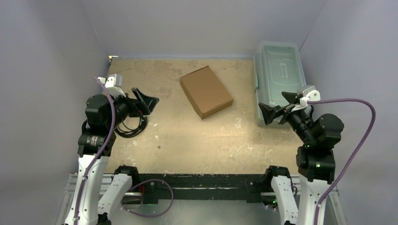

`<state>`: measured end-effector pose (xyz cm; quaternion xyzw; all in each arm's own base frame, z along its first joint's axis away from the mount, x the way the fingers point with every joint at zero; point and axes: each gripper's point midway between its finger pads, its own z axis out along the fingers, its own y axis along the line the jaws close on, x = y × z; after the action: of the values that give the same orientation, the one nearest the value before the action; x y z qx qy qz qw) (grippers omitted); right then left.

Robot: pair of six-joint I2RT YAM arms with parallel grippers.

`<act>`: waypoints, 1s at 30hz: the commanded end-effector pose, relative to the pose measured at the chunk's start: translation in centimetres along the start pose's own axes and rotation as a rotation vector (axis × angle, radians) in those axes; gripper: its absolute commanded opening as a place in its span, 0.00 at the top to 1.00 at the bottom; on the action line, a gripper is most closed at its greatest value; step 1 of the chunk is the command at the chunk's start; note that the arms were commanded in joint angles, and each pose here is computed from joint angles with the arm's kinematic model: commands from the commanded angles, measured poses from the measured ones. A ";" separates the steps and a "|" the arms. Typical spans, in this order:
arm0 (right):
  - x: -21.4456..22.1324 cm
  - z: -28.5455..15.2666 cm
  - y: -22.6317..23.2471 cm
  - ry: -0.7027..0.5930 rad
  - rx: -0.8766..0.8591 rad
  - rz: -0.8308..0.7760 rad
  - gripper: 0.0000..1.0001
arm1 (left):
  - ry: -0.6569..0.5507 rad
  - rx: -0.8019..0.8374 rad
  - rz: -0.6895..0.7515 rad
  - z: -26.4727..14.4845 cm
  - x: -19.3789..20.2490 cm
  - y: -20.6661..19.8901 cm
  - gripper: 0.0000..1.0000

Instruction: Fold the paper box

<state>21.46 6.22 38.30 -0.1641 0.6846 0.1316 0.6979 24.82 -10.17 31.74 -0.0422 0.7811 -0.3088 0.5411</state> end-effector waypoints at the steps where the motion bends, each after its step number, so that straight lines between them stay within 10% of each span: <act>1: -1.2 -0.6 0.5 -0.049 0.003 0.032 0.01 | -0.034 -0.026 0.057 -1.1 -1.6 -0.3 0.01; 30: -3.6 -1.7 -1.2 -0.132 0.142 0.069 0.01 | -0.029 -0.075 0.188 -2.1 -2.4 -0.7 0.01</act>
<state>20.16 5.09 40.23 -0.0928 0.6656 0.1257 0.7298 23.66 -9.24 32.87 -0.0063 0.7963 -0.2439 0.5536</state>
